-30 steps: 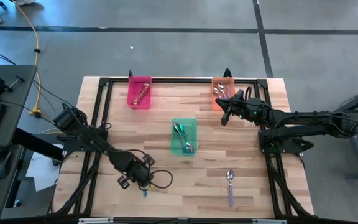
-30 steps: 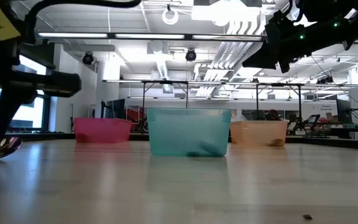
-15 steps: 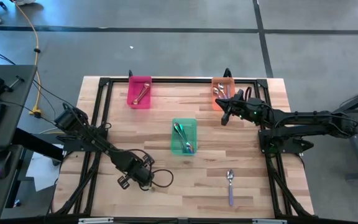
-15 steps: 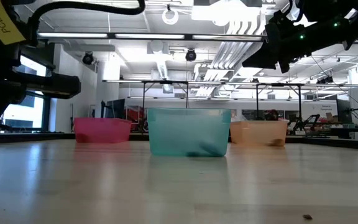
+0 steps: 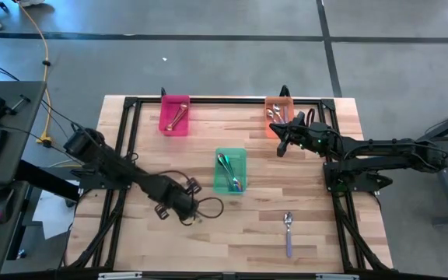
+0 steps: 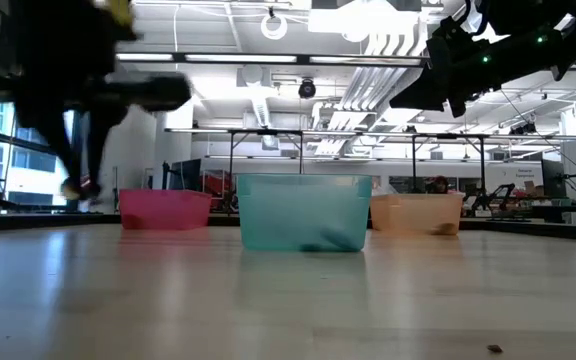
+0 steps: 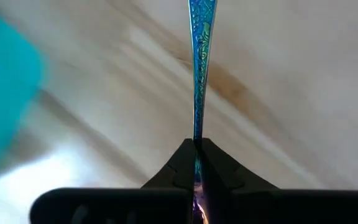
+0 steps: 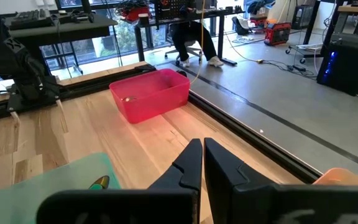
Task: Sort silverware by color (type)
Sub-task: Put the blue spoon into the green bin
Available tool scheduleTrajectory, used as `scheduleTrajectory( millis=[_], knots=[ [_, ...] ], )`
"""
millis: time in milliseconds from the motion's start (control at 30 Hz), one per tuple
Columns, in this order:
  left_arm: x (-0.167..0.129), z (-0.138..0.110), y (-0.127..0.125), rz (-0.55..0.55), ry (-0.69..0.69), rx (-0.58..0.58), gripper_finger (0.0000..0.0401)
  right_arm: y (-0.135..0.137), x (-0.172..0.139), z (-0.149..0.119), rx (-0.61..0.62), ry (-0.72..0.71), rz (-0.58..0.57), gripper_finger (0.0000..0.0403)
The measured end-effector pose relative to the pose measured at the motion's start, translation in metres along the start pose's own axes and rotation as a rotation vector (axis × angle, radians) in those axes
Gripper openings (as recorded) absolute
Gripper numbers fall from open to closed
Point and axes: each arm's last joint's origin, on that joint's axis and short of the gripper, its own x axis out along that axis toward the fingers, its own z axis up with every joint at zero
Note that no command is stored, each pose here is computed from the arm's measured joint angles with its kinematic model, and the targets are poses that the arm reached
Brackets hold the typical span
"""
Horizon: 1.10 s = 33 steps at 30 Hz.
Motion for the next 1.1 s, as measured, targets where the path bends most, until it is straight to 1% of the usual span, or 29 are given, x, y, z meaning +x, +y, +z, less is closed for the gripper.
scheduleTrajectory(
  millis=[133, 233, 433, 600, 833, 967, 1100],
  knots=[
    [-0.012, 0.002, 0.019, 0.044, 0.009, 0.105, 0.0001, 0.000, 0.000, 0.000, 0.000, 0.000, 0.000, 0.0002],
    [-0.024, 0.006, 0.041, 0.098, -0.028, 0.167, 0.0001, 0.000, 0.000, 0.000, 0.000, 0.000, 0.001, 0.0002],
    [-0.047, -0.001, 0.086, 0.187, -0.052, 0.201, 0.0001, 0.000, 0.000, 0.000, 0.000, 0.000, 0.001, 0.0002],
    [-0.057, -0.007, 0.116, 0.246, -0.055, 0.268, 0.0000, 0.000, 0.000, 0.000, 0.000, 0.000, 0.002, 0.0002],
    [-0.047, -0.009, 0.147, 0.257, -0.024, 0.366, 0.0000, 0.000, 0.000, 0.000, -0.007, 0.001, 0.001, 0.0002],
    [-0.032, -0.009, 0.160, 0.248, -0.018, 0.375, 0.0000, 0.000, 0.000, 0.000, -0.011, 0.001, 0.002, 0.0002],
    [-0.013, -0.011, 0.167, 0.223, 0.006, 0.399, 0.0000, 0.000, 0.000, -0.001, -0.019, 0.004, 0.001, 0.0002]
  ],
)
